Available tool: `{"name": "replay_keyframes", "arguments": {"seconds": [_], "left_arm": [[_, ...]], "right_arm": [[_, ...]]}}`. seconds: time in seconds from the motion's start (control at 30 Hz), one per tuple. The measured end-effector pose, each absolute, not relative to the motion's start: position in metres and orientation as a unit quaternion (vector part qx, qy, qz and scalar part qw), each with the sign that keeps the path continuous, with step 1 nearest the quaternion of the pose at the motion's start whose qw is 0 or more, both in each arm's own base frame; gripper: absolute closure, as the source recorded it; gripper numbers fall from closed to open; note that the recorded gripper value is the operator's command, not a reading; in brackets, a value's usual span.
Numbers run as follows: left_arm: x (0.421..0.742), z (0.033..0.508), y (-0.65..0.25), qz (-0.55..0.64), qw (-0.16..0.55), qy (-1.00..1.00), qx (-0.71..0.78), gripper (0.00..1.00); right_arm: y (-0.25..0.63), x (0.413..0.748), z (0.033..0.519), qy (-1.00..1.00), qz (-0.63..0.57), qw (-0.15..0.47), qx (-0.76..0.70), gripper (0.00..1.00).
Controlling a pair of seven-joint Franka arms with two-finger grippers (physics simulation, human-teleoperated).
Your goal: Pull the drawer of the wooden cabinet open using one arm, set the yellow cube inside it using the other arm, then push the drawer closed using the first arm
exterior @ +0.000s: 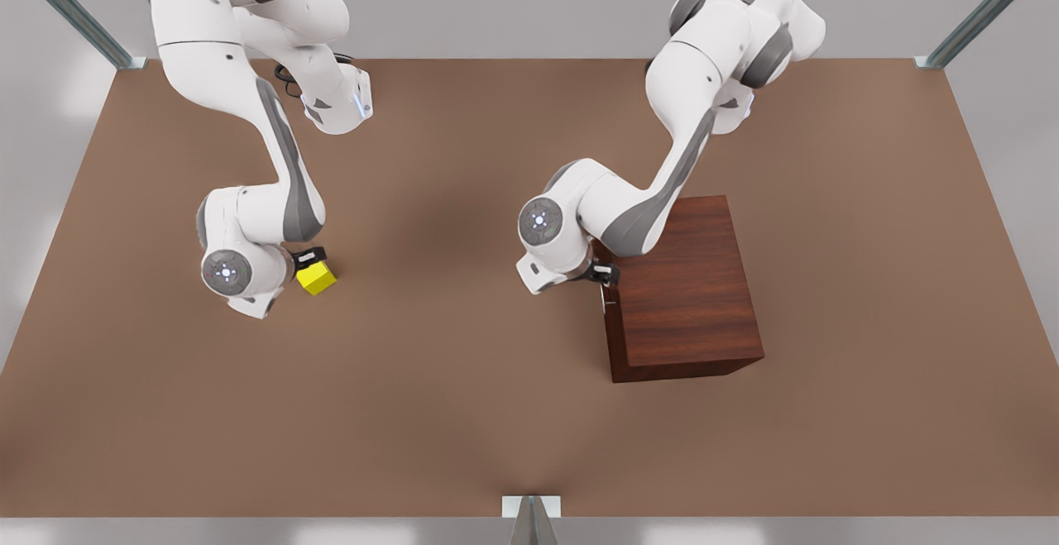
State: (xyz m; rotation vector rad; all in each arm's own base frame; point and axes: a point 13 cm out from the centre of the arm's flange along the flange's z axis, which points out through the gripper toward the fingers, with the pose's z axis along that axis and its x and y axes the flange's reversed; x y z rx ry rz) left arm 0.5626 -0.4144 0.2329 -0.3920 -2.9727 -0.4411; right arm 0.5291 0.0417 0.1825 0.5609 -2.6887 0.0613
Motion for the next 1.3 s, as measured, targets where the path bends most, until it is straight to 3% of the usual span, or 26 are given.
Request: {"name": "replay_keyframes", "arguments": {"seconds": [0.23, 0.63, 1.3], "left_arm": [[0.56, 0.201, -0.411, -0.174, 0.046, -0.983, -0.018, 0.0], [0.558, 0.163, -0.407, -0.195, 0.034, -0.975, 0.099, 0.0], [0.57, 0.169, -0.452, -0.154, -0.006, -0.972, 0.175, 0.0]], "right_arm": [[0.036, 0.534, 0.156, -0.958, 0.013, 0.143, 0.25, 0.0], [0.024, 0.513, 0.116, -0.947, 0.002, 0.124, 0.297, 0.0], [0.021, 0.504, 0.072, -0.942, -0.013, 0.114, 0.316, 0.0]]}}
